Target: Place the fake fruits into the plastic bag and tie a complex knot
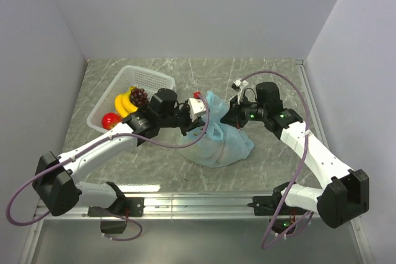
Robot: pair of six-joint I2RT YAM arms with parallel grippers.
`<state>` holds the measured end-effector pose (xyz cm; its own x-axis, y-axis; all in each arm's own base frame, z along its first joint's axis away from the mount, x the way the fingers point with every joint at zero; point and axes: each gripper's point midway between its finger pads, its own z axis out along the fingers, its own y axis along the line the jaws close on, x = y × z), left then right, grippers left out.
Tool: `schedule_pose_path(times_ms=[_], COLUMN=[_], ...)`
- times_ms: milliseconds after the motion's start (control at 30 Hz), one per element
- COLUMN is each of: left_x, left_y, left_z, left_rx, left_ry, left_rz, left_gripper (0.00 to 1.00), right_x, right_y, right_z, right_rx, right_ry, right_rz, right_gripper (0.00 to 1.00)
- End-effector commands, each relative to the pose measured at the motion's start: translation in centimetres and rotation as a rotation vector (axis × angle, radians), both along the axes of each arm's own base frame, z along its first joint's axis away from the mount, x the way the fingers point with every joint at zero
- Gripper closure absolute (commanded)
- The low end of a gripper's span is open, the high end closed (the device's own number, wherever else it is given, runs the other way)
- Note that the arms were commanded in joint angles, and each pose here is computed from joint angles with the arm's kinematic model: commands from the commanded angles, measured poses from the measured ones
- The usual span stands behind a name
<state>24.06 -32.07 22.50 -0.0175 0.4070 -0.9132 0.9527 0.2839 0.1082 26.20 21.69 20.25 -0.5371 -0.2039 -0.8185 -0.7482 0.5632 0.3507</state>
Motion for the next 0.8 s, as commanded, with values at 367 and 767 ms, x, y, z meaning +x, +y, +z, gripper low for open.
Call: schedule_pose_path(times_ms=[367, 767], left_x=[-3.8, 0.7], left_y=[-0.7, -2.2], left_z=[2.4, 3.1], left_rx=[-0.165, -0.295], left_ry=[0.208, 0.442], left_rz=[-0.251, -0.092], left_gripper=[0.99, 0.99], right_x=[2.3, -2.5], right_y=[0.6, 1.9], right_z=[1.5, 2.2], right_rx=[0.023, 0.043], right_ry=[-0.023, -0.150], right_rz=[-0.086, 0.210], right_gripper=[1.00, 0.76])
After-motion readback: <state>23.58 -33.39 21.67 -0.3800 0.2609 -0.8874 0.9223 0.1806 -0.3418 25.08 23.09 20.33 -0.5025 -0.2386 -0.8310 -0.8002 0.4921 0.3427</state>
